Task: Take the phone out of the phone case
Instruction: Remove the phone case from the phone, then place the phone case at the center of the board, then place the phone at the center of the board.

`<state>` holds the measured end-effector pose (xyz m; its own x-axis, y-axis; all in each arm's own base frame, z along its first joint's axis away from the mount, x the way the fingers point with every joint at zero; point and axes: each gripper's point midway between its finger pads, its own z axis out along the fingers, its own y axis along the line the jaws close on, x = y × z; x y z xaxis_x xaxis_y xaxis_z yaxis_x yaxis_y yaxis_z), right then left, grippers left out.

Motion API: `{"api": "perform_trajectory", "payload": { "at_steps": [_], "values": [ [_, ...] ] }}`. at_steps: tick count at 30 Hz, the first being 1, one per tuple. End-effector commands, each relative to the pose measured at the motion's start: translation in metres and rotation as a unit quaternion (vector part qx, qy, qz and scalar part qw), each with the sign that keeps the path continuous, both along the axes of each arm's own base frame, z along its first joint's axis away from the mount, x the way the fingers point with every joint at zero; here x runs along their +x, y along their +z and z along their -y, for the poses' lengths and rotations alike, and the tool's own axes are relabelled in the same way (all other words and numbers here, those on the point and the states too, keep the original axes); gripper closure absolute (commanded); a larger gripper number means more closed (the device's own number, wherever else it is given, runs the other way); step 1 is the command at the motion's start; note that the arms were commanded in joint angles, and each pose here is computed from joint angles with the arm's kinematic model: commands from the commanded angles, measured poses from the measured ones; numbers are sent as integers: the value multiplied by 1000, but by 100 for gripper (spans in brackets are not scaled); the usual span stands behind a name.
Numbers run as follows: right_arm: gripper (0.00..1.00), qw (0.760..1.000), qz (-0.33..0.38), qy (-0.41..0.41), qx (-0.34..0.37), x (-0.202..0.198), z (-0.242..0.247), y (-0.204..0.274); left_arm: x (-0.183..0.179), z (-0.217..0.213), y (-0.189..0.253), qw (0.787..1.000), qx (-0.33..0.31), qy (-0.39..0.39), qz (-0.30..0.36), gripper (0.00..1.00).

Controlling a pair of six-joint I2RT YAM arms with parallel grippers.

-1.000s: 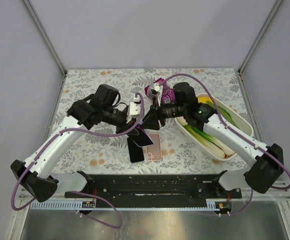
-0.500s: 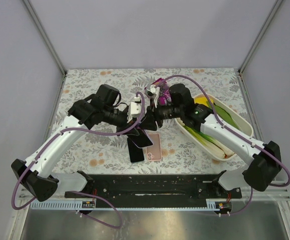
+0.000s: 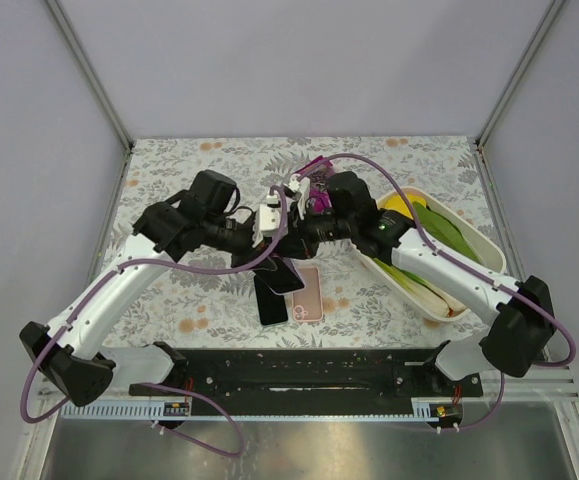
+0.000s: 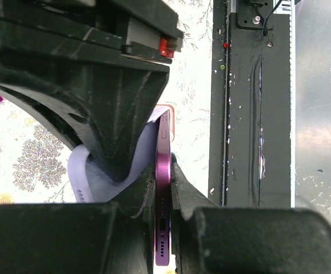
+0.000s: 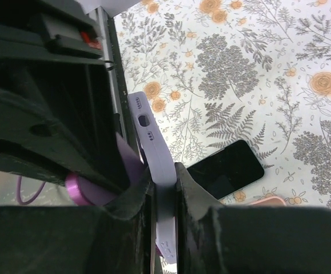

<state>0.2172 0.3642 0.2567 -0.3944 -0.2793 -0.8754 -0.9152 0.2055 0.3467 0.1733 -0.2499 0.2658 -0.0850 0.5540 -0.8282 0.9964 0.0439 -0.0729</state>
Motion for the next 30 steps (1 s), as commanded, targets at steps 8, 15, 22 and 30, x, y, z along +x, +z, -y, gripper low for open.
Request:
{"api": "perform_trajectory", "payload": {
  "at_steps": [8, 15, 22, 30],
  "values": [
    [100, 993, 18, -104, -58, 52, 10, -25, -39, -17, 34, 997, -40, -49, 54, 100],
    [100, 990, 6, -121, -68, 63, 16, -35, -47, -39, 19, 997, 14, -46, 55, 100],
    [100, 988, -14, -142, -64, 69, 37, -42, -39, -67, -19, 996, 84, -30, 8, 100],
    [100, 983, -42, -157, -86, 58, 81, -69, -21, -96, -66, 988, 122, -14, -90, 100]
  ]
}}
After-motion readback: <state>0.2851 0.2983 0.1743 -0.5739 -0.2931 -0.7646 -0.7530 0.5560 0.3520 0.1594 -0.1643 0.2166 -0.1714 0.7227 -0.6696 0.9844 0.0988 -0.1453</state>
